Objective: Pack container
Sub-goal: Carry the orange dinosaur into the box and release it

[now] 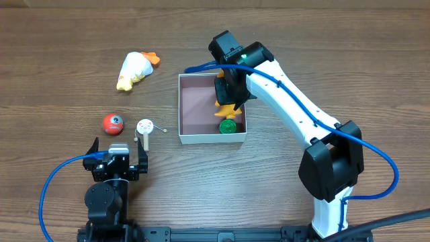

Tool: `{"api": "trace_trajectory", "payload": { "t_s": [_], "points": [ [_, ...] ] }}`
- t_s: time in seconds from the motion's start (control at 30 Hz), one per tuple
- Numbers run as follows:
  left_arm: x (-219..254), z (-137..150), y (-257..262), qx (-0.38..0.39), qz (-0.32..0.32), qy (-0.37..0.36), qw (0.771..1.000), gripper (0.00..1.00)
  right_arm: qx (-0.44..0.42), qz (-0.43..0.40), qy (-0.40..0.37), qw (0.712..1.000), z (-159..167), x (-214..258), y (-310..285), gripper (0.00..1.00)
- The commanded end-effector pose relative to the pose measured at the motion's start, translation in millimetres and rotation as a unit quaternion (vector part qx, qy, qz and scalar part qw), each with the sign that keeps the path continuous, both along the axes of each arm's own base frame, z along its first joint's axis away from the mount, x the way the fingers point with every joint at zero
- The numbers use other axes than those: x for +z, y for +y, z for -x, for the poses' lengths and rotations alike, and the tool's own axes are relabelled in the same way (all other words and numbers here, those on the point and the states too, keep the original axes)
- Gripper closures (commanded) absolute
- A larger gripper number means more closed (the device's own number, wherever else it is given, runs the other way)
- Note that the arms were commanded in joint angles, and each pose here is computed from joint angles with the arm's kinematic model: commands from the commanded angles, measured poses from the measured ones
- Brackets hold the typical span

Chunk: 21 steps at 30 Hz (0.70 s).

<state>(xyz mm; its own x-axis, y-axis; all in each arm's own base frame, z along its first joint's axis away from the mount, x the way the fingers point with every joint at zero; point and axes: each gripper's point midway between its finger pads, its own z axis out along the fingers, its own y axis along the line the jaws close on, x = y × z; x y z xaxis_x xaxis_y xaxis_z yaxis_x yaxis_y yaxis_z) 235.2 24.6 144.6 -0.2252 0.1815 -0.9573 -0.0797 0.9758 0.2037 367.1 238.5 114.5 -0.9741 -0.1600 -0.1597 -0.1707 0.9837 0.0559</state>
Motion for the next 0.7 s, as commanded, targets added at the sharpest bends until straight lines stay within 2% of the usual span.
{"api": "trace_trajectory", "payload": {
  "t_s": [0.0,0.33,0.67],
  "points": [
    [1,0,-2,-0.008,-0.008,-0.004,1.000,0.00,-0.016,0.010,-0.001,1.000,-5,-6,-5,0.96],
    [1,0,-2,-0.008,-0.008,-0.004,1.000,0.00,-0.036,0.032,-0.001,0.999,-6,-16,-13,0.96],
    [1,0,-2,-0.008,-0.008,-0.004,1.000,0.00,-0.036,0.045,0.019,0.998,5,-52,-21,0.96]
  ]
}}
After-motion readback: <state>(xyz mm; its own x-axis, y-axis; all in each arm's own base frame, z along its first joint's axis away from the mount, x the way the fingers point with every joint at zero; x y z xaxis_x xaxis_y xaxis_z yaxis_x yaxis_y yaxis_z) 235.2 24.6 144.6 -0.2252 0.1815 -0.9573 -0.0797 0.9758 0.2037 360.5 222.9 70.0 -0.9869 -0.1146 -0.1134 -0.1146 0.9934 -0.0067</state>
